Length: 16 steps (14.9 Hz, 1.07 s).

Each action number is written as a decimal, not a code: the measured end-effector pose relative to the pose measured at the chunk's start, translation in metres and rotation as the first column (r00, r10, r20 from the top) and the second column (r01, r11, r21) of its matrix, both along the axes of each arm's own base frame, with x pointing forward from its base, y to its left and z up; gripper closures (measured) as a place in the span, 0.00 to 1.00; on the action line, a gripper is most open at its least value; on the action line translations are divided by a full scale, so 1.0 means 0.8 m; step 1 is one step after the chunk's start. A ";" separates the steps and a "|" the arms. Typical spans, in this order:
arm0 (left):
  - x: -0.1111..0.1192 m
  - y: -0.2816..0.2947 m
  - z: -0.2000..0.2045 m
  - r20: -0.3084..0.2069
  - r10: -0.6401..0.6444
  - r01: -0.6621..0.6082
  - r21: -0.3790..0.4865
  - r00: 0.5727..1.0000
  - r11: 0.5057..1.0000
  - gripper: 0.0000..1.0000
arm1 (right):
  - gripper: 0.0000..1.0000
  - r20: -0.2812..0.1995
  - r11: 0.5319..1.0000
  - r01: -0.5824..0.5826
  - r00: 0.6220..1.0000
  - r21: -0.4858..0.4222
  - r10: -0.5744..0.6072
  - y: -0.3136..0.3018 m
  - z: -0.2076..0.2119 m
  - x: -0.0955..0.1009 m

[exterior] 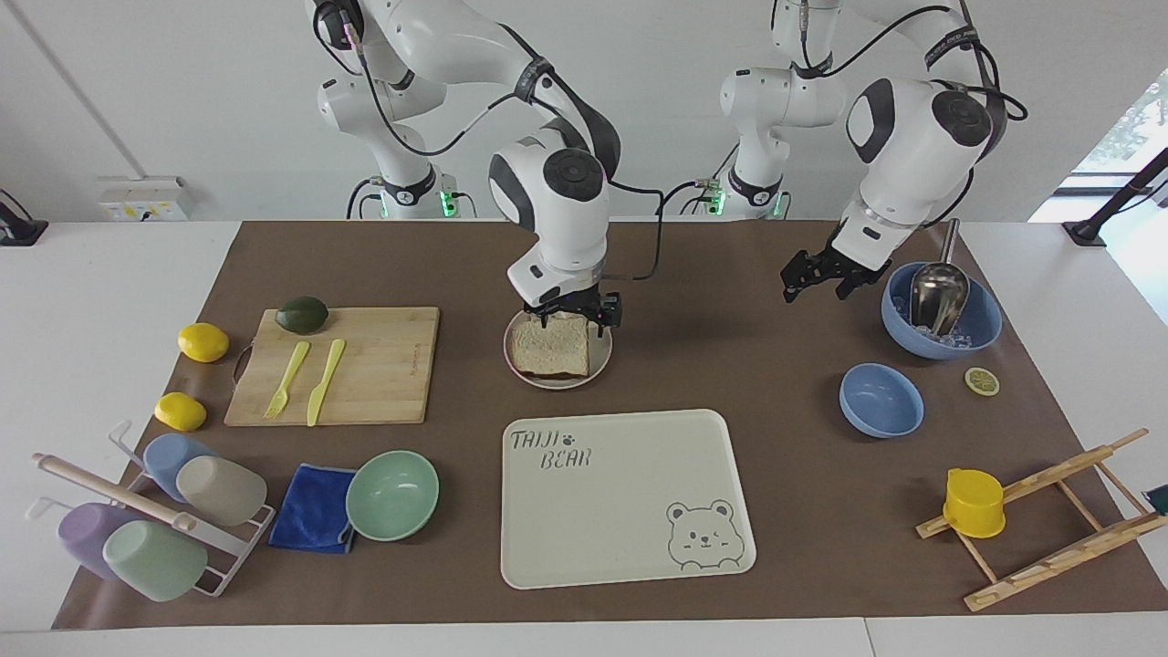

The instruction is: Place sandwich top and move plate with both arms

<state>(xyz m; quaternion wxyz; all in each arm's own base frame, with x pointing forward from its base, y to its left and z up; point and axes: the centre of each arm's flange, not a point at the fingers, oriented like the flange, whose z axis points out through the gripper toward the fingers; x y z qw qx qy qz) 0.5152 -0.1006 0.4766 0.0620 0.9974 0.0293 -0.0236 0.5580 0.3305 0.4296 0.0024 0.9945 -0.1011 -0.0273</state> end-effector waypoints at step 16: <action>-0.020 -0.268 -0.172 0.059 -0.001 0.008 -0.121 0.998 0.993 0.00 | 0.00 -0.179 0.998 -0.055 0.982 -0.016 0.051 -0.346 0.151 -0.030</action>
